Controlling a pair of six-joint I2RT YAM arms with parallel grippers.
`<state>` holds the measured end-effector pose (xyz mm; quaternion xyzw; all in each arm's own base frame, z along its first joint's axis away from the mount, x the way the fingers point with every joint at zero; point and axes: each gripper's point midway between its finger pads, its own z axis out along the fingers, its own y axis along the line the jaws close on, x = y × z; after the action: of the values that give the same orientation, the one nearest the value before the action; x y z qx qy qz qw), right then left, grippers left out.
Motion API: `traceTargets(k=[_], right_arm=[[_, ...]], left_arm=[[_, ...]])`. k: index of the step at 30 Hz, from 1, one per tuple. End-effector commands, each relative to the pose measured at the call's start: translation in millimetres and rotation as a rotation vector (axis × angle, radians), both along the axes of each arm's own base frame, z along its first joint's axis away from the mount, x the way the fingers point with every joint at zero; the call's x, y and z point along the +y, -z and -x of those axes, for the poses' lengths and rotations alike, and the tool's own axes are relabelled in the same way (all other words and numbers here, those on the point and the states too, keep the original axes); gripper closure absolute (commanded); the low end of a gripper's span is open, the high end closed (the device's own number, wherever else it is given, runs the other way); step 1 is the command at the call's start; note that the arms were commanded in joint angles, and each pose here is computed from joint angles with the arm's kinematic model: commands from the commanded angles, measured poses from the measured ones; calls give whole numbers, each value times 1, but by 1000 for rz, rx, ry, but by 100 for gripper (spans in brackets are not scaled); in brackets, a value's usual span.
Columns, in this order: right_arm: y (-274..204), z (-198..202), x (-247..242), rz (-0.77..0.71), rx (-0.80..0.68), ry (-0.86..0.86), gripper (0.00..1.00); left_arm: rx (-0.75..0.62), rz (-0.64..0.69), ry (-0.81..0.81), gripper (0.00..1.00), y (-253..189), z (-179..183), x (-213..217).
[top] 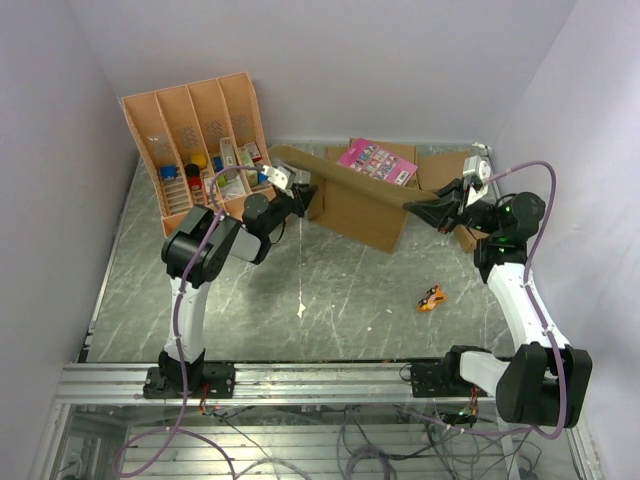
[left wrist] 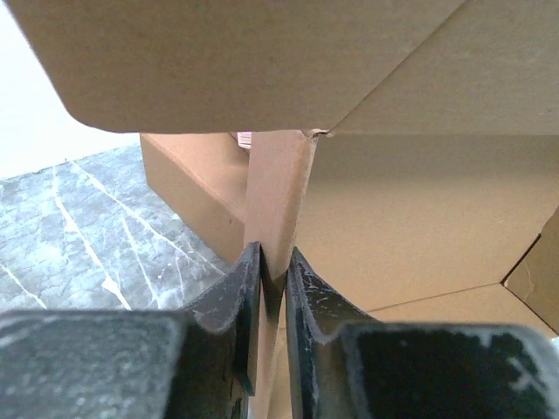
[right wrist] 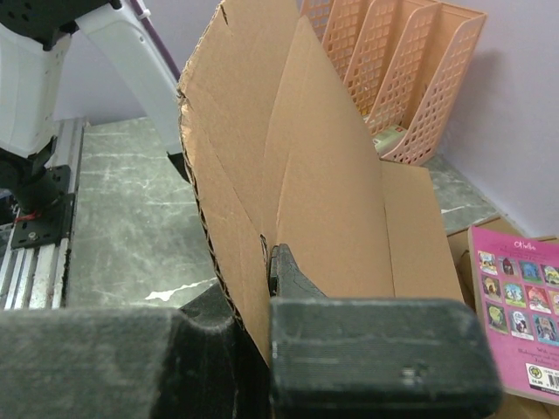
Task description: Fold the paper box
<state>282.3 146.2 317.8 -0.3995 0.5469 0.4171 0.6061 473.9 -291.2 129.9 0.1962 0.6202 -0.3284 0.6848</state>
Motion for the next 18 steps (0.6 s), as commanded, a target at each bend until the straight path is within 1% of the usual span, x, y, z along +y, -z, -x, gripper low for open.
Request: traceTargets(k=[1,3,4,5,6,10,12,13,15,17,18], right_arm=[[10,-3,-1,-16,99,1,100],[11,-3,-1,-15,103,0,100],[12,-2,-1,-15,106,-1,100],[11,-2,-1,-15,104,-1,100],[12,-2,-1,-17,107,-1,100],[12,-2,0,-21,114,-1,100],[12,-3,-1,-26,121,-1,100],[12,-3,0,-28,125,-3,100],[12,-4,-1,-32,132,2,100],[12,-7,-1,-31,136,11,100],[11,-8,-2,-29,140,18,100]], left_arm=[[-49,26,-37,73,-20,-7,1],[-51,27,-43,50,-19,-6,2],[-52,26,-49,43,-18,-6,2],[-51,23,-53,39,-17,-7,2],[-47,16,-55,37,-16,-8,1],[-37,-16,-69,39,-11,-15,-2],[-30,-31,-77,41,-8,-19,-4],[-28,-36,-81,46,-6,-21,-4],[-27,-42,-81,64,-5,-23,-5],[-24,-38,-80,79,-5,-23,-5],[-24,-37,-78,89,-5,-22,-6]])
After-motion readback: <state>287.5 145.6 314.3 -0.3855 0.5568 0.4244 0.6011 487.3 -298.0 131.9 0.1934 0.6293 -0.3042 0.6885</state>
